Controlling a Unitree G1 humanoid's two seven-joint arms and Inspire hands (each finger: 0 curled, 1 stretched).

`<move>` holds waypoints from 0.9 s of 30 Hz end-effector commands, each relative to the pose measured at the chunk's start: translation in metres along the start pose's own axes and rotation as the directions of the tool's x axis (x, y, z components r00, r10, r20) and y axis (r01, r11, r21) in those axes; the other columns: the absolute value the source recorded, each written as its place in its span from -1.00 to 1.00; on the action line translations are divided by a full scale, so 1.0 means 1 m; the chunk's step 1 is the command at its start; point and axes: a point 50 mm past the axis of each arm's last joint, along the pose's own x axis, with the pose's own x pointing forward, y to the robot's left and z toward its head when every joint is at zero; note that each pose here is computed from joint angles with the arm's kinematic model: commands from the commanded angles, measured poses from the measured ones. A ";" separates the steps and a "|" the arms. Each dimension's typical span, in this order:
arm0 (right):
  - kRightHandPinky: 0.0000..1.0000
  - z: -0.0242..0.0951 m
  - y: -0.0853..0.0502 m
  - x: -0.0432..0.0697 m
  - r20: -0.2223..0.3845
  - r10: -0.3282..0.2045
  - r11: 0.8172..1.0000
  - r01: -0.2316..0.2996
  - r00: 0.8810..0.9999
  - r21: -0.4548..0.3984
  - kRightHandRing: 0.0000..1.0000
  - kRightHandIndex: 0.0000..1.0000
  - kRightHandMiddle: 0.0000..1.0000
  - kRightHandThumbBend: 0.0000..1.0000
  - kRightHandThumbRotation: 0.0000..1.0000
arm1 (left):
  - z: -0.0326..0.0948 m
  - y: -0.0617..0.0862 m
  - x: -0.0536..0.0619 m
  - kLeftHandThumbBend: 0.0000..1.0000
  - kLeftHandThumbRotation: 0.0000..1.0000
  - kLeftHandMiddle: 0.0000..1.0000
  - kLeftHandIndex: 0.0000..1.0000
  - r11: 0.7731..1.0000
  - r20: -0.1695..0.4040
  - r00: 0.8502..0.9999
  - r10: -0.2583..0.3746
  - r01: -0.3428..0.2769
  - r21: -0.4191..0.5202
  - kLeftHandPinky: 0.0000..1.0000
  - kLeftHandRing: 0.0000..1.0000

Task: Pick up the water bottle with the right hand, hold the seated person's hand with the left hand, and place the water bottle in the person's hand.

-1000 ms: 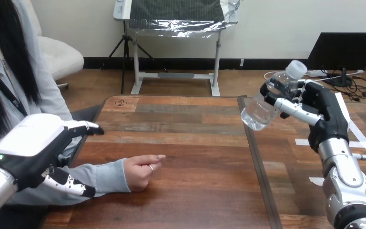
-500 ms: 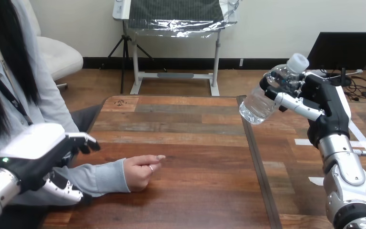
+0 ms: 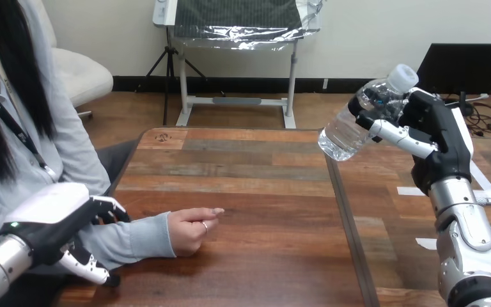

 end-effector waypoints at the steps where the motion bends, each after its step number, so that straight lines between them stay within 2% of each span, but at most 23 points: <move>1: -0.40 0.032 0.003 0.014 0.172 0.003 1.000 -0.005 0.985 0.009 -0.26 -0.14 -0.15 0.48 -1.00 | 0.002 0.027 0.012 1.00 -0.49 0.36 0.40 0.996 0.024 0.997 0.077 -0.078 0.039 0.18 0.28; 22: -0.43 0.038 0.006 0.007 0.240 0.036 0.999 -0.044 0.970 0.029 -0.28 -0.15 -0.16 0.46 -1.00 | -0.003 0.012 0.022 1.00 -0.43 0.22 0.27 0.999 0.007 0.999 0.032 -0.032 -0.003 0.09 0.15; 27: -0.42 0.038 0.007 0.005 0.251 0.059 0.997 -0.068 0.966 0.030 -0.28 -0.14 -0.16 0.43 -1.00 | -0.002 0.008 0.024 1.00 -0.42 0.21 0.25 1.000 0.005 1.000 0.017 -0.017 -0.008 0.09 0.14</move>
